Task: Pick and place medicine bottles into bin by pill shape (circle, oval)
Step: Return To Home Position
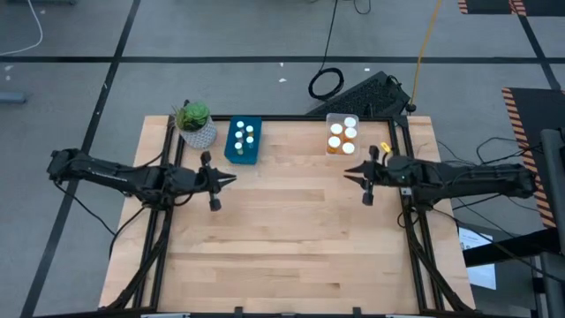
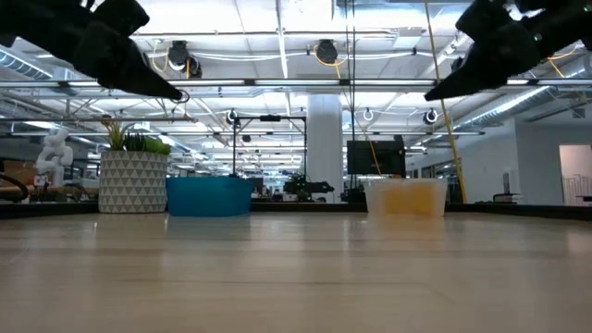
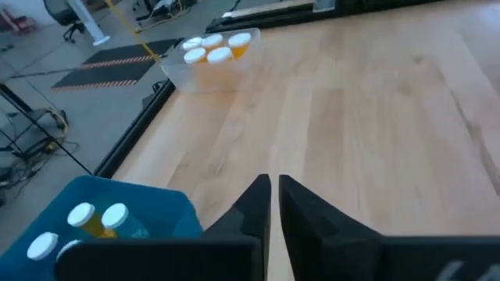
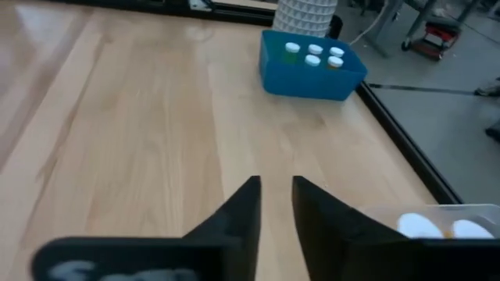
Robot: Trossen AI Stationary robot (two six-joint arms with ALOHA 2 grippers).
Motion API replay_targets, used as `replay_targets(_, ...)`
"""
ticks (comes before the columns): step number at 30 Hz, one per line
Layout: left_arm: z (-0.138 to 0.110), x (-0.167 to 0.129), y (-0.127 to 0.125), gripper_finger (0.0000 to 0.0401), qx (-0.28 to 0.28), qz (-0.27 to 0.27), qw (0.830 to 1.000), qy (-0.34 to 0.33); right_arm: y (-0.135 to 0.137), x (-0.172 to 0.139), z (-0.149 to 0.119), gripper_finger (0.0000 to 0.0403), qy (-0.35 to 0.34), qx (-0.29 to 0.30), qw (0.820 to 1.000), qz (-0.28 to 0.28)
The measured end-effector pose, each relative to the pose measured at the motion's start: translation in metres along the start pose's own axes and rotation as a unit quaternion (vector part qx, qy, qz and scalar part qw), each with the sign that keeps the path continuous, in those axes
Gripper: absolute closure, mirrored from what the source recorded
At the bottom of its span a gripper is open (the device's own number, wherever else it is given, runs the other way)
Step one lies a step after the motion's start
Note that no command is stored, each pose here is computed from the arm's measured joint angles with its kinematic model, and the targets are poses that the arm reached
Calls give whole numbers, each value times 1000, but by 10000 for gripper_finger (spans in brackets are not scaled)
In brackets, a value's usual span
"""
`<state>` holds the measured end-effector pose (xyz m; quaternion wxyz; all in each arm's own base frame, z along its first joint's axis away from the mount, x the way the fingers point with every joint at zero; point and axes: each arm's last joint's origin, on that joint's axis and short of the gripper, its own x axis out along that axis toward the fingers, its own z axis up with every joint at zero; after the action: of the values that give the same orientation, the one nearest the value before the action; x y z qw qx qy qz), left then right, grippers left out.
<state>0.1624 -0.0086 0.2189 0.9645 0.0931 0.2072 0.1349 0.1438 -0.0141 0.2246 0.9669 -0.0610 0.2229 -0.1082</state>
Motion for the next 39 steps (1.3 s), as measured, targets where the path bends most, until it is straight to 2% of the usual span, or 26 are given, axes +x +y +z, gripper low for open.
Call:
replay_targets(4, 0, 2, 4, 363, -51, 21, 998, -7, 6, 5, -18, 378, -16, -18, 1000, 11)
replay_targets(7, -11, 5, 3, 377, -58, 25, 998, -9, 11, 8, -32, 399, -33, -34, 998, 29)
replay_targets(10, -26, 9, 0, 396, -50, 19, 998, -32, 14, 11, -42, 395, -54, -38, 996, 51)
replay_targets(14, -40, 11, -3, 393, -68, 0, 993, -96, 18, 11, -53, 400, -74, -38, 993, 87)
replay_targets(17, -51, 10, -5, 398, -68, -14, 990, -127, 19, 12, -61, 401, -88, -37, 991, 90)
replay_targets(24, -67, 8, -9, 398, -60, -66, 983, -157, 21, 10, -71, 402, -122, -56, 985, 111)
replay_targets(29, -67, 8, -10, 396, -45, -80, 983, -161, 21, 6, -72, 402, -154, -67, 977, 129)
replay_targets(34, -65, 6, -7, 396, -35, -80, 981, -172, 20, 0, -68, 403, -190, -72, 972, 121)
replay_targets(39, -62, 4, -1, 399, -37, -88, 976, -193, 19, -5, -70, 403, -193, -78, 971, 119)
